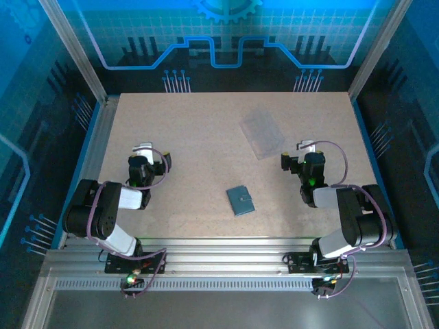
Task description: Put the credit cards into the card holder
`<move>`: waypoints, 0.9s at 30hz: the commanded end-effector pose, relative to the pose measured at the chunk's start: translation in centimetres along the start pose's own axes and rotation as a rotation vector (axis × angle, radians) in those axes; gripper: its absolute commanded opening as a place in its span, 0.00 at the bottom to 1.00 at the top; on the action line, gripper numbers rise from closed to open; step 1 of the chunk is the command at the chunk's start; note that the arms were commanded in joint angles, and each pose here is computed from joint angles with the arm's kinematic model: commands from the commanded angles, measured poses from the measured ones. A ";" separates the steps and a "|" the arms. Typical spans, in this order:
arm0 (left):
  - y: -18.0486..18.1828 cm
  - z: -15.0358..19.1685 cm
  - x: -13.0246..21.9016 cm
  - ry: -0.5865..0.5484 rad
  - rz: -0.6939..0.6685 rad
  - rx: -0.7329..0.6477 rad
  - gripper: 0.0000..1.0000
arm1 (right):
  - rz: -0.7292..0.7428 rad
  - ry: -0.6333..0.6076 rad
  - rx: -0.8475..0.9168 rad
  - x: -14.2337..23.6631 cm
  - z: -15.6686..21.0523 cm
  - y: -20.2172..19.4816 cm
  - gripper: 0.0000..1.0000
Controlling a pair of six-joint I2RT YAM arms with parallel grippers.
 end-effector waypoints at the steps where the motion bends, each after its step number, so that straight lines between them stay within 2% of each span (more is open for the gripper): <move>1: 0.2 -1.6 -0.1 -0.046 0.008 -0.007 0.99 | -0.007 -0.024 0.014 -0.2 -0.7 0.5 1.00; 27: 0.0 -1.7 -0.1 -0.049 0.023 -0.013 0.99 | -0.008 -0.024 0.016 -0.2 -0.6 0.5 1.00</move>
Point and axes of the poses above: each hand's point on the last joint's axis, 136 mm out from that joint toward the fingers, its own x axis back along the fingers, its own y axis along the line the jaws close on, z = x × y, the point moved 3 cm from there along x, back along the fingers, and after that the axes turned 14 degrees about -x, right-handed, at the moved point
